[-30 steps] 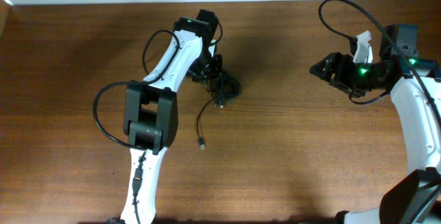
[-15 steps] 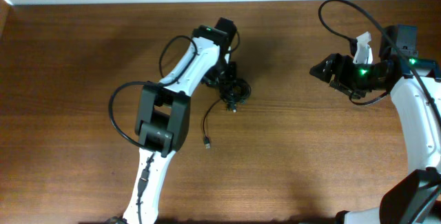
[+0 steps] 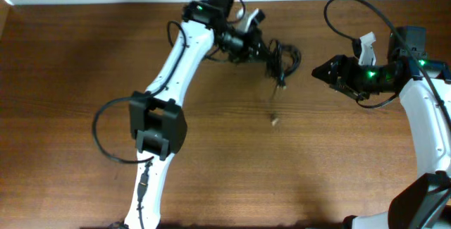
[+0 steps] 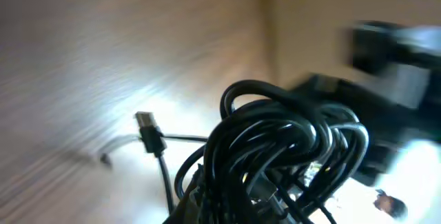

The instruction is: Untangle cables

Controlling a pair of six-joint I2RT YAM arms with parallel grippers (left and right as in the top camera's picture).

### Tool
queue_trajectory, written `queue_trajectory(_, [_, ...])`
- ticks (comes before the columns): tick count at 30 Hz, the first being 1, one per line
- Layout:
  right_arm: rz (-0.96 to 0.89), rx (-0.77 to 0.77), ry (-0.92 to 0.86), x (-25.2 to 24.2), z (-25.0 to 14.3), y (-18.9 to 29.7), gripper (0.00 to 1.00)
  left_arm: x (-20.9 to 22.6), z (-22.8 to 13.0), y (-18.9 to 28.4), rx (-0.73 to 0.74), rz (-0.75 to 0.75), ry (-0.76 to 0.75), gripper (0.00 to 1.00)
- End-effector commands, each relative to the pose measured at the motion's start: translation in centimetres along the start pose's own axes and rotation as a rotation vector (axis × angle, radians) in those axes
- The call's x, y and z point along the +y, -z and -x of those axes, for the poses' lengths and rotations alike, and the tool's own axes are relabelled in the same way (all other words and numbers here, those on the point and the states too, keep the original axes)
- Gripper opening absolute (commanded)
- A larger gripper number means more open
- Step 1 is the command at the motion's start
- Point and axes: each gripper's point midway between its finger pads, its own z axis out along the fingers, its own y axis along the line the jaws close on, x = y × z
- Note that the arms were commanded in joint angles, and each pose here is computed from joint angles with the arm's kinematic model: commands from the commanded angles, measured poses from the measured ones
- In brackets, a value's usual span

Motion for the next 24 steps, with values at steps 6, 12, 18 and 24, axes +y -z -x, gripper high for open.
queue_trajectory(6, [0.483,0.020,0.221,9.5,-0.1,0.6,0.72,-12.3,-1.5,5.8,0.046,-0.504,-0.240,0.00])
queue_trajectory(12, [0.446,-0.023,0.213,8.9,1.2,1.0,0.64,-10.5,0.1,5.4,-0.042,-0.387,-0.383,0.00])
queue_trajectory(18, [-0.029,-0.160,0.211,6.0,4.3,3.2,0.67,2.9,1.1,3.8,-0.085,0.462,-0.253,0.00])
queue_trajectory(24, [-0.204,-0.145,0.295,6.8,3.6,0.7,0.56,0.5,-0.5,1.1,-0.024,0.483,-0.373,0.00])
